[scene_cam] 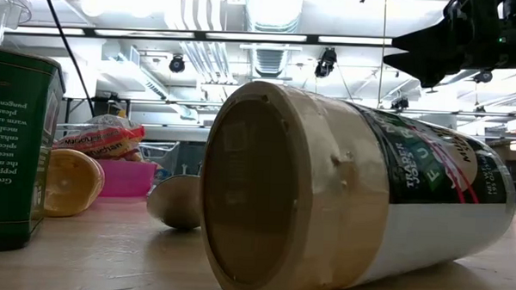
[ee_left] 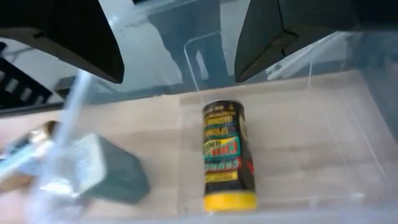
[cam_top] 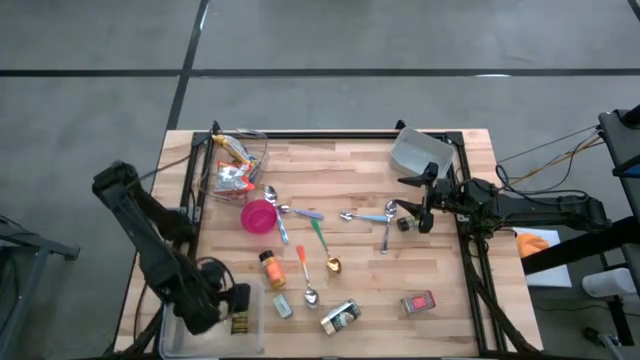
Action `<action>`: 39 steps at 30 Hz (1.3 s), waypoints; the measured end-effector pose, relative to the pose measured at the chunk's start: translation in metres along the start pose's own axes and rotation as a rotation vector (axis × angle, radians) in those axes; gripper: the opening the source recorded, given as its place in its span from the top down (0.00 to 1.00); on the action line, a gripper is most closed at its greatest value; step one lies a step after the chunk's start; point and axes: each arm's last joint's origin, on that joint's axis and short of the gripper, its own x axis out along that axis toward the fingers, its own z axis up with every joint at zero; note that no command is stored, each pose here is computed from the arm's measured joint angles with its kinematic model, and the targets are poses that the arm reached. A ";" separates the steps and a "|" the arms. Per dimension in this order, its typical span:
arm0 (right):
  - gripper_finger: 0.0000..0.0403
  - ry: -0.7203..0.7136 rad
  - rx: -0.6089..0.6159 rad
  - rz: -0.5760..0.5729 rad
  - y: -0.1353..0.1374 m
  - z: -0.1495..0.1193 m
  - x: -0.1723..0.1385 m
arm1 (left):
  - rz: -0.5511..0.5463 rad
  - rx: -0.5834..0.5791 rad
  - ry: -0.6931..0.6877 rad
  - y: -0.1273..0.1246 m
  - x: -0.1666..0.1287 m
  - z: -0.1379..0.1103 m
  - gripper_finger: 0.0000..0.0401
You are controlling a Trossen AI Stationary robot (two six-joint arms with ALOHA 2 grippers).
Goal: Pick & Place Food Item
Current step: Put the brown seasoning bottle into the white bin
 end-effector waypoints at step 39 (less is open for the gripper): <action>0.28 0.000 0.000 0.000 0.000 0.000 0.000 | 0.177 -0.508 0.124 -0.101 0.017 0.157 0.23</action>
